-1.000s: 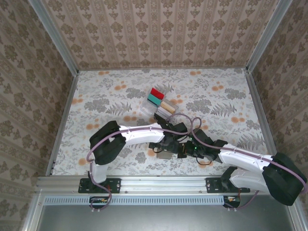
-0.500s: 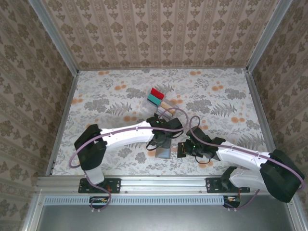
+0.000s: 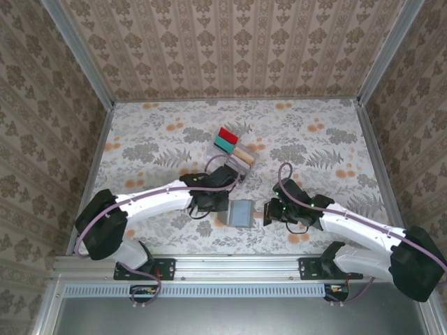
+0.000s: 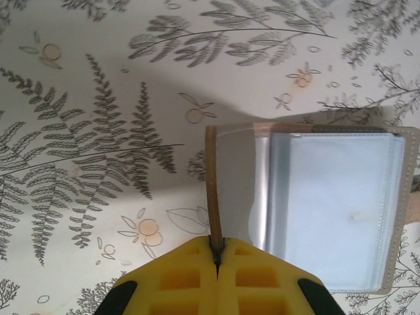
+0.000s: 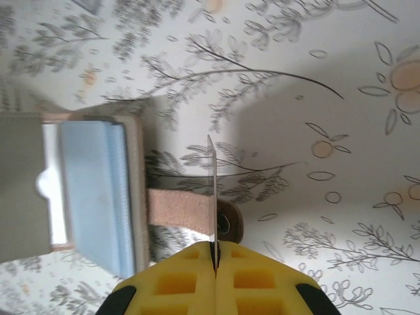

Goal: Put the credit cards into the card holder
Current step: Flip over the card slot on the card holder.

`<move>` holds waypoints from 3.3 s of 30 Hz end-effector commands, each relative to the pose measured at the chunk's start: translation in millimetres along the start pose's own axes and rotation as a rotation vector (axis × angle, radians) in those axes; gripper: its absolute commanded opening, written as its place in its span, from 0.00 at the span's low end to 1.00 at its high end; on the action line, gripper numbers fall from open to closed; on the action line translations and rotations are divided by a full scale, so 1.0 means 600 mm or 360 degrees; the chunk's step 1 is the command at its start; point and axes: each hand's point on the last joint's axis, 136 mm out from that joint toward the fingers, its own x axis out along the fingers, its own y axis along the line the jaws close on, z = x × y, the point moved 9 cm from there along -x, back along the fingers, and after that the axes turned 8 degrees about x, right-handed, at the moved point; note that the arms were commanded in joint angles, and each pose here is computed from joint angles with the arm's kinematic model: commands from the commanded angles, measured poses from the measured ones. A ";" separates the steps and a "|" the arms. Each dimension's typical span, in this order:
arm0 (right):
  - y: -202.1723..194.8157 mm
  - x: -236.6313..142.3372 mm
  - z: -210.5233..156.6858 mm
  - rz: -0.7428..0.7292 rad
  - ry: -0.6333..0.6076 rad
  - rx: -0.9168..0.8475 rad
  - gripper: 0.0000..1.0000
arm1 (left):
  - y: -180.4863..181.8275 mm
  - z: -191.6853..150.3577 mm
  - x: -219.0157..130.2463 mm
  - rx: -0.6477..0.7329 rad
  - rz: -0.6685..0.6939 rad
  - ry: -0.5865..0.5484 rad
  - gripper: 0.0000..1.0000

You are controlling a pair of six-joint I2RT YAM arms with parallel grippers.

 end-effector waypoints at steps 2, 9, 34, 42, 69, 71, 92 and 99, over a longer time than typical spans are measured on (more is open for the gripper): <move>0.038 -0.018 0.009 0.0173 0.0047 -0.0059 0.00 | 0.001 0.012 -0.008 -0.0124 -0.0295 -0.0105 0.00; 0.073 -0.014 0.018 0.0299 0.0055 -0.0012 0.00 | 0.008 0.007 -0.001 -0.0123 -0.0296 -0.0078 0.00; 0.078 0.048 0.017 0.0225 0.0138 -0.0061 0.00 | 0.013 -0.003 0.028 -0.0120 -0.0264 0.0008 0.00; 0.109 0.062 0.013 0.0380 0.0207 -0.0052 0.00 | 0.011 -0.005 0.042 -0.0155 -0.0306 0.0012 0.00; 0.090 0.109 -0.007 0.0177 0.0274 0.0000 0.00 | 0.042 -0.018 0.007 -0.0283 -0.0352 -0.0279 0.64; 0.092 0.106 -0.007 0.0186 0.0266 -0.0002 0.00 | 0.041 -0.018 0.013 -0.0270 -0.0340 -0.0251 0.64; 0.042 -0.015 0.018 -0.0070 -0.0068 -0.0050 0.00 | 0.020 -0.007 0.052 -0.0167 -0.0287 -0.0068 0.40; 0.038 -0.017 0.020 -0.0054 -0.0074 -0.0052 0.00 | 0.013 -0.006 0.061 -0.0151 -0.0297 -0.0027 0.37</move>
